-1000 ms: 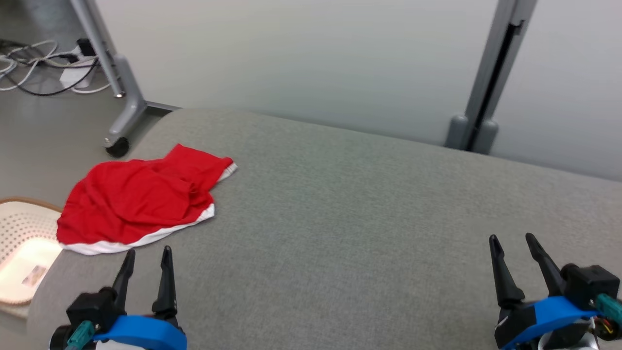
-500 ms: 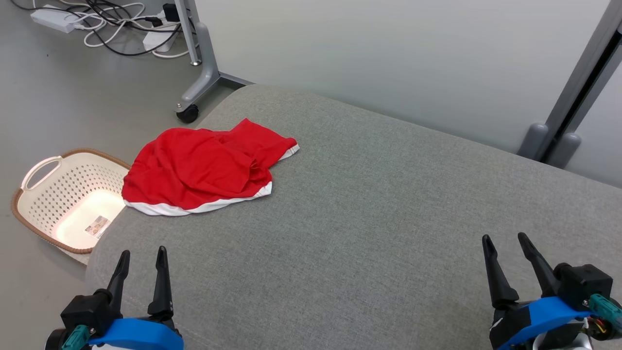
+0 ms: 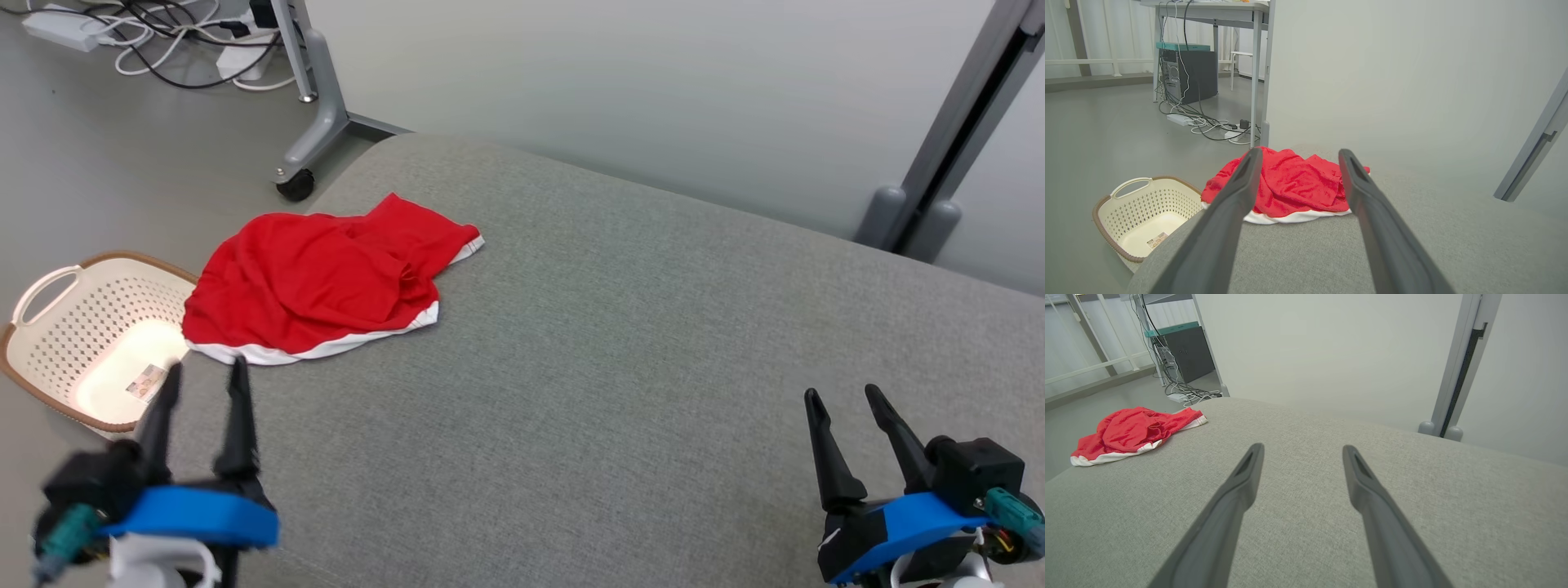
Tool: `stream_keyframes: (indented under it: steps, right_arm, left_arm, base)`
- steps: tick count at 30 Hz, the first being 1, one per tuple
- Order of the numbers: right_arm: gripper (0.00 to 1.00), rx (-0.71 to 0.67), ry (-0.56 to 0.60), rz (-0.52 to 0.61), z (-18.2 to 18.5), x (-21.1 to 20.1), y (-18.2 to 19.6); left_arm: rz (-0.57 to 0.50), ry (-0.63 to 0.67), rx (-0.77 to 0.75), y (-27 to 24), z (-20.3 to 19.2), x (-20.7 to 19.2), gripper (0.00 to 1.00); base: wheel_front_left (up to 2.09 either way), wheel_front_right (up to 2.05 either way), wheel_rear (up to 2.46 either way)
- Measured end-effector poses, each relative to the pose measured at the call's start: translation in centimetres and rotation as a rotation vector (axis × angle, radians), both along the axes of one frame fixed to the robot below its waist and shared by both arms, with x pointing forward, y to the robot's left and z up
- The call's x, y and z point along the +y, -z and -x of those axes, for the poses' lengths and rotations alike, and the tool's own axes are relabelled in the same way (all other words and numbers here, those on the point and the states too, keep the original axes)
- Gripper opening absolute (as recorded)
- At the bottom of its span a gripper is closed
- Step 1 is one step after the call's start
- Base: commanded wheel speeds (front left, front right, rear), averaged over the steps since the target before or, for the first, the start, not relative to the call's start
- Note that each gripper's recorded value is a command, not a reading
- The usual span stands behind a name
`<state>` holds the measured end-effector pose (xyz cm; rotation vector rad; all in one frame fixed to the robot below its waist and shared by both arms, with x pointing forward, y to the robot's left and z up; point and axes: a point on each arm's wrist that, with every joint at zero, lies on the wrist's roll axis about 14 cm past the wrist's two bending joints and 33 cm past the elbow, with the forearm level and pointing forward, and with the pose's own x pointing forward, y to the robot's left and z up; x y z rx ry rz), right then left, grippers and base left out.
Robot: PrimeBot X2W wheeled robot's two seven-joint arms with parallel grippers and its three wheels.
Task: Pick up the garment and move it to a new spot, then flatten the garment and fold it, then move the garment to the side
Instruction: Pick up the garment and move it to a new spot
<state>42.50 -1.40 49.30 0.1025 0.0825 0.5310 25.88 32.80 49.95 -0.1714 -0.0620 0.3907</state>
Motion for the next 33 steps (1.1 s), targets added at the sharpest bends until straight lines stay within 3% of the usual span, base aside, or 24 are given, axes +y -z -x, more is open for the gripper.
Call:
stream_keyframes:
  steps: [6, 10, 24, 28, 32, 33]
  right_arm:
    - [1.0, 0.014, 0.031, 0.003, -1.0, -1.2, 0.7]
    - [1.0, 0.01, 0.054, -0.008, -2.2, -1.9, 0.8]
    - [1.0, -0.023, 0.141, 0.04, -8.4, -7.4, 3.6]
    - [1.0, -0.024, 0.177, 0.066, -9.5, -9.1, 4.8]
    - [1.0, -0.006, 0.198, 0.078, -9.6, -10.1, 5.8]
    - [1.0, -0.003, 0.204, 0.08, -9.5, -10.3, 5.9]
  left_arm:
    - [-0.081, 0.02, -0.053, -5.4, -3.9, 2.9, 1.0]
    - [-0.107, 0.015, 0.036, -5.4, -7.1, 5.2, 1.0]
    - [0.004, -0.067, 0.556, 8.6, -18.3, 10.3, 1.0]
    - [0.035, -0.114, 0.668, 12.7, -18.8, 11.3, 1.0]
    - [0.147, -0.174, 0.78, 16.3, -17.8, 11.5, 1.0]
    - [0.174, -0.182, 0.794, 16.6, -17.9, 11.5, 0.41]
  base:
    - [0.0, 0.0, 0.0]
    - [0.0, 0.0, 0.0]
    - [0.0, 0.0, 0.0]
    - [0.0, 0.0, 0.0]
    - [0.0, 0.0, 0.0]
    - [0.0, 0.0, 0.0]
